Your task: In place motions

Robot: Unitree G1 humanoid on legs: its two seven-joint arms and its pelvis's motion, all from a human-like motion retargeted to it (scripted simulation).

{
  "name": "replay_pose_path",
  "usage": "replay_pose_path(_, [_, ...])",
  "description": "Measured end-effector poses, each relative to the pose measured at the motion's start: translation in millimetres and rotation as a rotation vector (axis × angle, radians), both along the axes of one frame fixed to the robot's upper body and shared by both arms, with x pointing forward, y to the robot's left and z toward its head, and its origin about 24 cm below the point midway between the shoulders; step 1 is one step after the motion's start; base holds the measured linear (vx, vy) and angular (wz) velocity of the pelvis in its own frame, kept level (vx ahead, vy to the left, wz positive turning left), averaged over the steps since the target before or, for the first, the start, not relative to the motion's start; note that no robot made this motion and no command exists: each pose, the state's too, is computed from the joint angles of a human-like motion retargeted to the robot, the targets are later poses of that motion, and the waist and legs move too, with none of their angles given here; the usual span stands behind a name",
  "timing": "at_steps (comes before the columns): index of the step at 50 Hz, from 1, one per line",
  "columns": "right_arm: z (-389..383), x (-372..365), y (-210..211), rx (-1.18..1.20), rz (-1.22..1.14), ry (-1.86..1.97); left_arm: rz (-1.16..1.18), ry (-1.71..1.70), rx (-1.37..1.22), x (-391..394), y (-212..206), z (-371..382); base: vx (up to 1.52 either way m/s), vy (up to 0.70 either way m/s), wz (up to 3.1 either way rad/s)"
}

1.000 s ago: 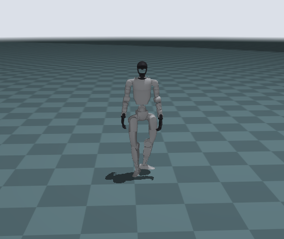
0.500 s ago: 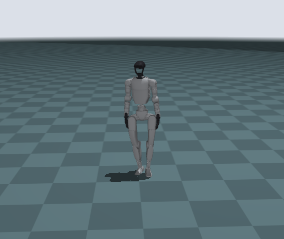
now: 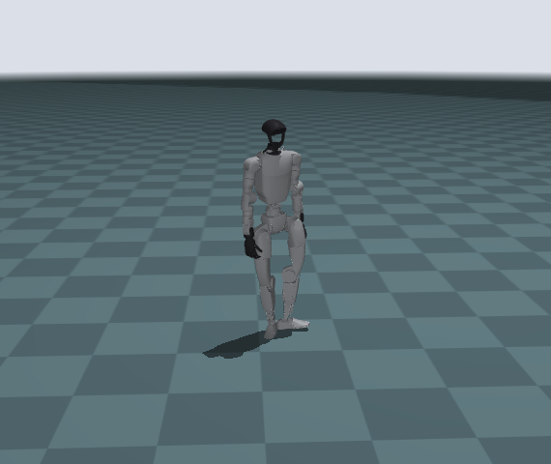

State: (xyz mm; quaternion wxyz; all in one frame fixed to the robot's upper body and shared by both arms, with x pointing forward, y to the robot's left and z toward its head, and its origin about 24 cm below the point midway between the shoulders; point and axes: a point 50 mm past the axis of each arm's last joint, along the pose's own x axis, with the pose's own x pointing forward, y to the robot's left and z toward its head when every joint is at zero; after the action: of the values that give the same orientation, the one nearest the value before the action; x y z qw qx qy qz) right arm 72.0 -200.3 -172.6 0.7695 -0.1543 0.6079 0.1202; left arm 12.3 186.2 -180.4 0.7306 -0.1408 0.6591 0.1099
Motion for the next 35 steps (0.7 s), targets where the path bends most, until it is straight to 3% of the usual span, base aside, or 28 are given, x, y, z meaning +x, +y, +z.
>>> replay_pose_path(15, [-2, -15, -3, -0.015, -0.07, 0.035, 0.249, 0.088, 0.003, -31, -7, 0, 0.19, 0.21, 1.1])
replay_pose_path(26, [-3, -43, -18, -0.049, -0.19, 0.1, 0.092, 0.057, -0.006, -16, -3, 0, 0.25, 0.14, 0.96])
replay_pose_path(35, [-5, -41, -4, 0.009, -0.269, 0.084, -0.07, -0.065, 0.045, 34, 18, 5, 0.03, -0.12, 1.69])
